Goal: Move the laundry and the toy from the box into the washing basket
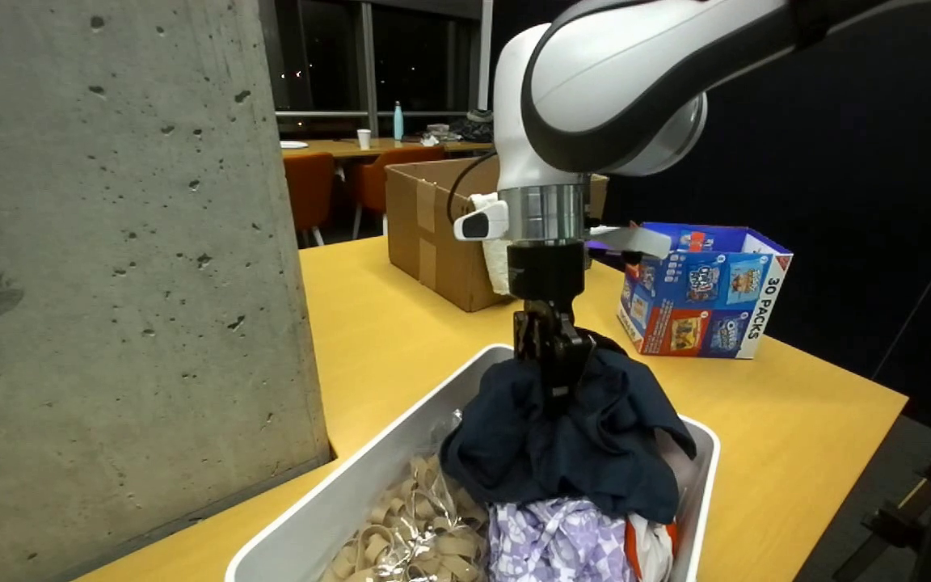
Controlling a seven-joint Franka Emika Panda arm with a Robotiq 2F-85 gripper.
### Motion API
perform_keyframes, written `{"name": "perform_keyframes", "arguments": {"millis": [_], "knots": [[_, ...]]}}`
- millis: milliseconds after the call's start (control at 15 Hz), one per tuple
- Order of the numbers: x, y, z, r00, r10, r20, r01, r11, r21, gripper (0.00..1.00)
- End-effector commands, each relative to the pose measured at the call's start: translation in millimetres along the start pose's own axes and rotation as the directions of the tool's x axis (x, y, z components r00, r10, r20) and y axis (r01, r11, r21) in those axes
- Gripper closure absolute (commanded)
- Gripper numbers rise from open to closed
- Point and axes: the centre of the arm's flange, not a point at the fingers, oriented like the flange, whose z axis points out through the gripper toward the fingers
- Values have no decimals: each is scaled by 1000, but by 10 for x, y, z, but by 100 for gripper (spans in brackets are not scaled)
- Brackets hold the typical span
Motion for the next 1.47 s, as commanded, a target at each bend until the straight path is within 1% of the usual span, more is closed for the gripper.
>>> {"name": "perform_keyframes", "arguments": {"millis": [0, 133, 200, 267, 333, 400, 467, 600, 667, 800, 933, 1133, 1400], "knots": [[119, -340, -163, 1000, 20, 18, -20, 1000, -19, 46], [122, -538, -241, 998, 55, 17, -54, 997, -58, 33], [96, -613, -317, 997, 76, 13, -75, 994, -78, 24], [77, -668, -396, 996, 94, 7, -93, 991, -94, 18], [22, -721, -517, 993, 114, -1, -113, 986, -122, 9], [-33, -763, -617, 991, 133, -19, -134, 980, -144, 3], [-124, -824, -760, 987, 151, -46, -157, 972, -173, 0], [-326, -945, -1004, 978, 183, -103, -203, 951, -234, 0], [-465, -1038, -1125, 970, 199, -139, -230, 934, -272, 0], [-733, -1171, -1325, 954, 214, -208, -273, 907, -321, 0], [-1021, -1261, -1431, 932, 240, -271, -328, 877, -350, 0], [-1512, -1324, -1449, 891, 290, -350, -412, 840, -352, 0], [-2280, -1344, -1206, 821, 365, -440, -519, 799, -305, 0]]}}
